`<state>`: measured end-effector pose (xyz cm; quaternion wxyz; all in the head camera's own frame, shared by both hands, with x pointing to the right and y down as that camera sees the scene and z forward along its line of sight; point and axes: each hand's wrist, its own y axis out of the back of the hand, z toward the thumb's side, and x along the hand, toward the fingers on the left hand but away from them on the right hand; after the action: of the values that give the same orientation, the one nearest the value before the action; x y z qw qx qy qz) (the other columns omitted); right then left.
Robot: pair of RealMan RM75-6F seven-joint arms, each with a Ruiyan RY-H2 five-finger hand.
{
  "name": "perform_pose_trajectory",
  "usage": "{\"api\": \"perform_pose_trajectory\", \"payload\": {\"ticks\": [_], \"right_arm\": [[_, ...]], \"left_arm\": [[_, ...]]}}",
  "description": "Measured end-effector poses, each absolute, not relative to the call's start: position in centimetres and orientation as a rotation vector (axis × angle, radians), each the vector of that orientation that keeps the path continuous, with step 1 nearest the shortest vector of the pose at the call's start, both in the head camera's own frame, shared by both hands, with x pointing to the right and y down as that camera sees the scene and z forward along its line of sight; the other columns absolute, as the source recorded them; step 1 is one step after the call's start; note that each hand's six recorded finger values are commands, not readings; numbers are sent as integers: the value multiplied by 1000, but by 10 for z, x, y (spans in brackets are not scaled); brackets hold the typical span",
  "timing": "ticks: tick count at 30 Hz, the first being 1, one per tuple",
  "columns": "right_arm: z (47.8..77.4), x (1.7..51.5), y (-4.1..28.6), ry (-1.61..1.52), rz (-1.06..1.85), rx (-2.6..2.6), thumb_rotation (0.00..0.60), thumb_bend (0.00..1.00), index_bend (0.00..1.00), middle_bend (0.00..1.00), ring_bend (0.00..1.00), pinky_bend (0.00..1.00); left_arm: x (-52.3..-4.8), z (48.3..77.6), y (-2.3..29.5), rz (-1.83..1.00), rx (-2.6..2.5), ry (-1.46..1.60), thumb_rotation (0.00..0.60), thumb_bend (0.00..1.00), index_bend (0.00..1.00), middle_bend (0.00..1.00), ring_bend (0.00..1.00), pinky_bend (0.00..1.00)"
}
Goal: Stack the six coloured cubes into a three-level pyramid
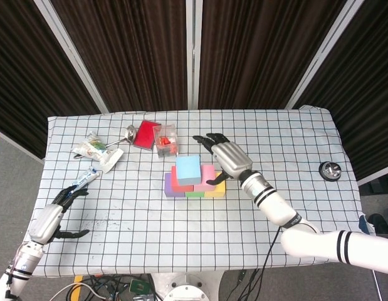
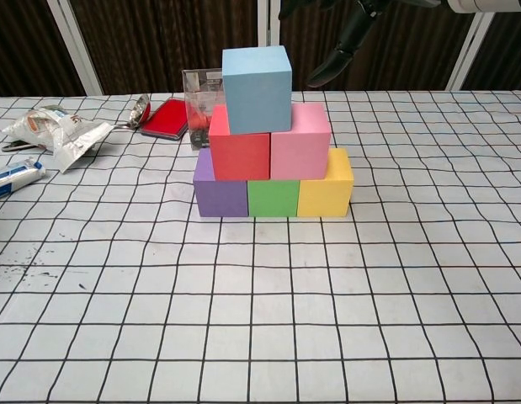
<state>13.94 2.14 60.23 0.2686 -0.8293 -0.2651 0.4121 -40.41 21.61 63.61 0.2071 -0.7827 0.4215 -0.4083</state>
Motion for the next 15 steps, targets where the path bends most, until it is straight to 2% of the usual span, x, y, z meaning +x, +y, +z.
{"api": "perform_pose_trajectory", "payload": {"ticks": [15], "right_arm": [[608,135,24,-756,1056,-2309,600,0,0,220,0,0]], "left_arm": [[-405,636,216,-1135,-2183,1171,600,0,123,179,12,63]]}}
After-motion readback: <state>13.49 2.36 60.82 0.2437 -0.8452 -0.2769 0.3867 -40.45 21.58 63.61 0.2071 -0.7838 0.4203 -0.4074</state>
